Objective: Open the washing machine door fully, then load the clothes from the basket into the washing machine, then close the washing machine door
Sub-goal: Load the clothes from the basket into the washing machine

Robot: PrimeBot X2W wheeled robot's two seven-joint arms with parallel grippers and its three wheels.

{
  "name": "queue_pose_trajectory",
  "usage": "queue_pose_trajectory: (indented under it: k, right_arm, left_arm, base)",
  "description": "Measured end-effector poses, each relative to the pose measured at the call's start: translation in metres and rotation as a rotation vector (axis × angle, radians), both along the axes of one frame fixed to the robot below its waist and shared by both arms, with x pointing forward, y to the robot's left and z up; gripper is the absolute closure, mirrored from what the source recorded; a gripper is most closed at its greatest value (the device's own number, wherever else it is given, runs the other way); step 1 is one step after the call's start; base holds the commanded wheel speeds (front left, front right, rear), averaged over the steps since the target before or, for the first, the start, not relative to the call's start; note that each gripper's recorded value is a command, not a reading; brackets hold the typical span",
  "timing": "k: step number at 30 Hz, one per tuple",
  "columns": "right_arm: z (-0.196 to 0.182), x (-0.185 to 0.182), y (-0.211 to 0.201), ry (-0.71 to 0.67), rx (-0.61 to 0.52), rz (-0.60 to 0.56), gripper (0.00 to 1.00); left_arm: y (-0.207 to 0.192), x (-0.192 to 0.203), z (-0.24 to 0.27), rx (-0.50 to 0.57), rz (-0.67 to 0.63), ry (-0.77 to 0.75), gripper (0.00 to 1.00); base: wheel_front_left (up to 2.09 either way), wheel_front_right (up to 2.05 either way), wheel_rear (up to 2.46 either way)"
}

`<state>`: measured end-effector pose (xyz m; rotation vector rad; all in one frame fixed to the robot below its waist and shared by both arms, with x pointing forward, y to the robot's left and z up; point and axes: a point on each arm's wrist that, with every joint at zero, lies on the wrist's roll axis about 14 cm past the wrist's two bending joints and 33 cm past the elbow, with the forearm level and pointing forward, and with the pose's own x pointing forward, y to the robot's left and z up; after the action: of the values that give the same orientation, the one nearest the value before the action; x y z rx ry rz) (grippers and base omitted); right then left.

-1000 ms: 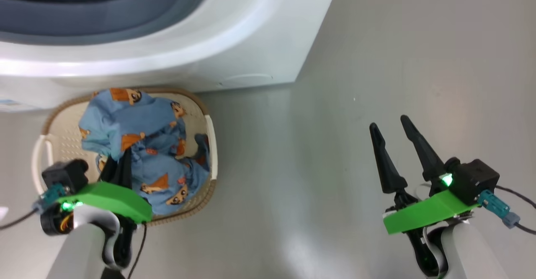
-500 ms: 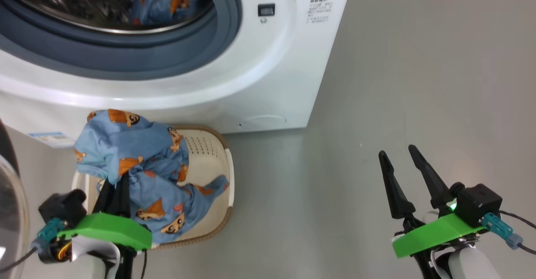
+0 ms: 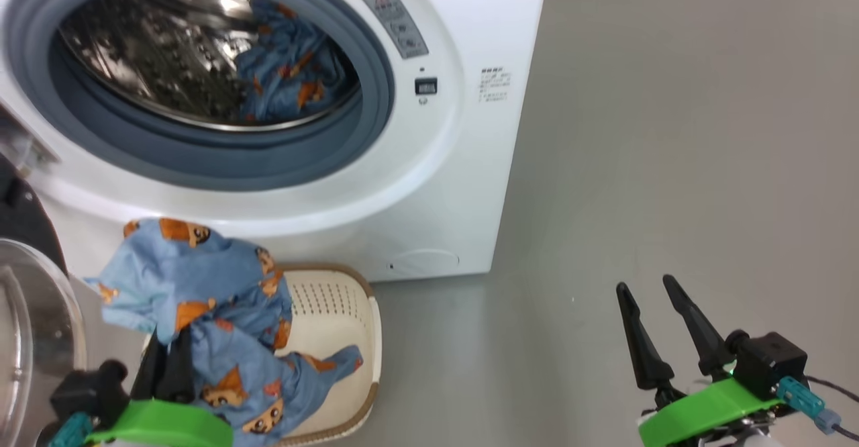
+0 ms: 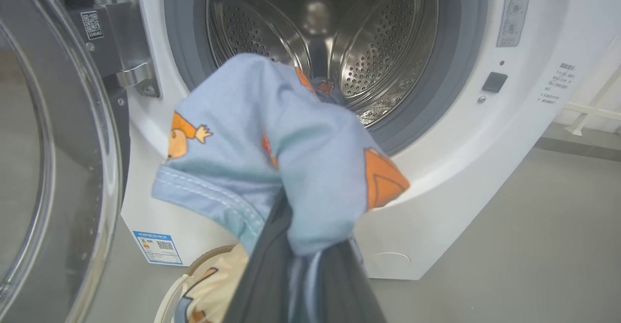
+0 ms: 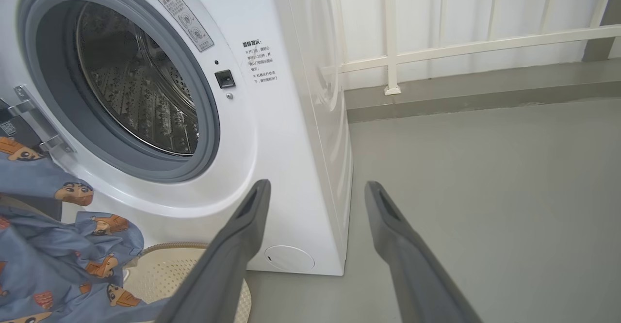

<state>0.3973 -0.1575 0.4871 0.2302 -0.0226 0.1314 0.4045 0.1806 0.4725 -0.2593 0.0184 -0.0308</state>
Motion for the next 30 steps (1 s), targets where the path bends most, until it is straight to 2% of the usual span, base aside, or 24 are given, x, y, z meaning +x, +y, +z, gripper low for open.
queue_pose_trajectory:
  k: [15,30]
  right_arm:
    - [0.023,-0.04,-0.022,-0.065,-0.01,-0.061,0.0]
    - [0.028,-0.046,-0.025,-0.08,-0.011,-0.071,0.0]
  left_arm:
    - [0.012,-0.05,0.03,0.043,0.045,-0.086,1.0]
    - [0.015,-0.061,0.043,0.058,0.06,-0.126,1.0]
  base:
    - [0.0,0.0,0.0]
    - [0.0,0.0,0.0]
